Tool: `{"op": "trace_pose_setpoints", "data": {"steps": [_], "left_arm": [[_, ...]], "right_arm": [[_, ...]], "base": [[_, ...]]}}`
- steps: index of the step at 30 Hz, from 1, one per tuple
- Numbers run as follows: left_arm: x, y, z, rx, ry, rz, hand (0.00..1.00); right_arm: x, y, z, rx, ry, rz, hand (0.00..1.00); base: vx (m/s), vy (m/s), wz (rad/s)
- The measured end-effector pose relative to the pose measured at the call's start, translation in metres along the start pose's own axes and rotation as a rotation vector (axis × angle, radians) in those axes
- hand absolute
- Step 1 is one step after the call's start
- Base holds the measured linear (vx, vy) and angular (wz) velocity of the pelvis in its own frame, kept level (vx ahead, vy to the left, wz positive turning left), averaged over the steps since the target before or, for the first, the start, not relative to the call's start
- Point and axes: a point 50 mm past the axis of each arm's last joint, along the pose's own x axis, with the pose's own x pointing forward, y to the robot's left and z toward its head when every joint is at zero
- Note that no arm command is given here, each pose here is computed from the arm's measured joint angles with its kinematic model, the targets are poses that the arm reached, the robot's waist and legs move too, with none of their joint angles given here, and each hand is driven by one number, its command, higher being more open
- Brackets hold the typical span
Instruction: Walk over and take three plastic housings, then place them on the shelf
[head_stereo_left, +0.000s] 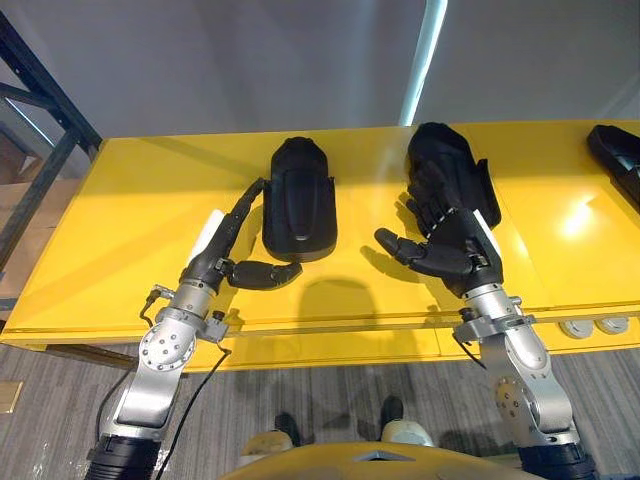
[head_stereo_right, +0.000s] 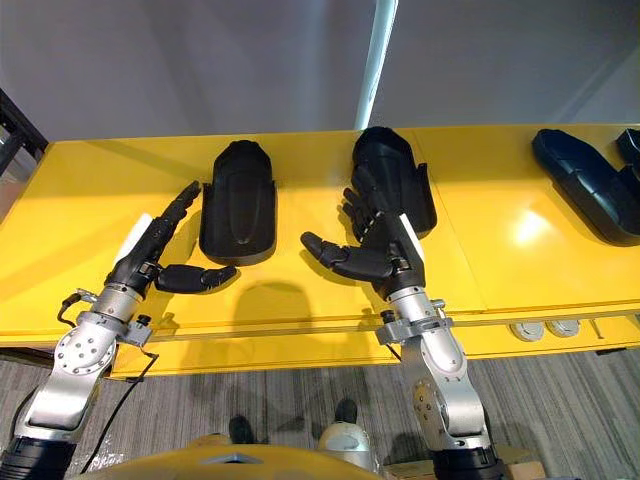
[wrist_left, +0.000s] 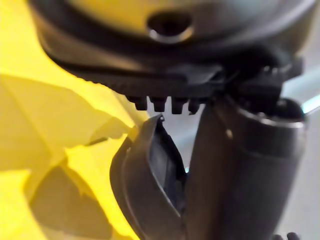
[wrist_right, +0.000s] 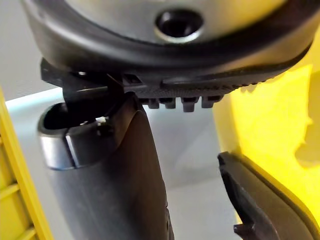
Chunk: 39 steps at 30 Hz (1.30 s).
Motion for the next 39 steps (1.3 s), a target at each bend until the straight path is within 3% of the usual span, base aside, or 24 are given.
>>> {"op": "trace_pose_setpoints", "data": {"steps": [5, 11, 17, 26, 39], "left_arm": [[-0.006, 0.001, -0.009, 0.040, 0.075, 0.007, 1.00], [-0.009, 0.008, -0.027, 0.122, 0.169, 0.170, 1.00], [-0.008, 0.009, -0.031, 0.121, 0.183, 0.239, 1.00], [0.017, 0.011, -0.029, 0.114, 0.152, 0.310, 1.00], [0.030, 0.016, -0.034, 0.076, 0.170, 0.342, 1.00]], "right_arm": [[-0.002, -0.004, 0.001, -0.006, -0.002, -0.023, 1.00], [-0.002, -0.006, 0.000, -0.004, 0.002, -0.063, 1.00], [-0.002, -0.005, 0.000, -0.002, 0.003, -0.059, 1.00], [-0.003, 0.004, -0.007, 0.041, 0.012, -0.055, 1.00], [-0.003, 0.004, -0.007, 0.069, 0.008, -0.057, 1.00]], "base": [[0.00, 0.000, 0.02], [0.00, 0.000, -0.01], [0.00, 0.000, 0.00], [0.00, -0.003, -0.06], [-0.01, -0.012, -0.05]]}}
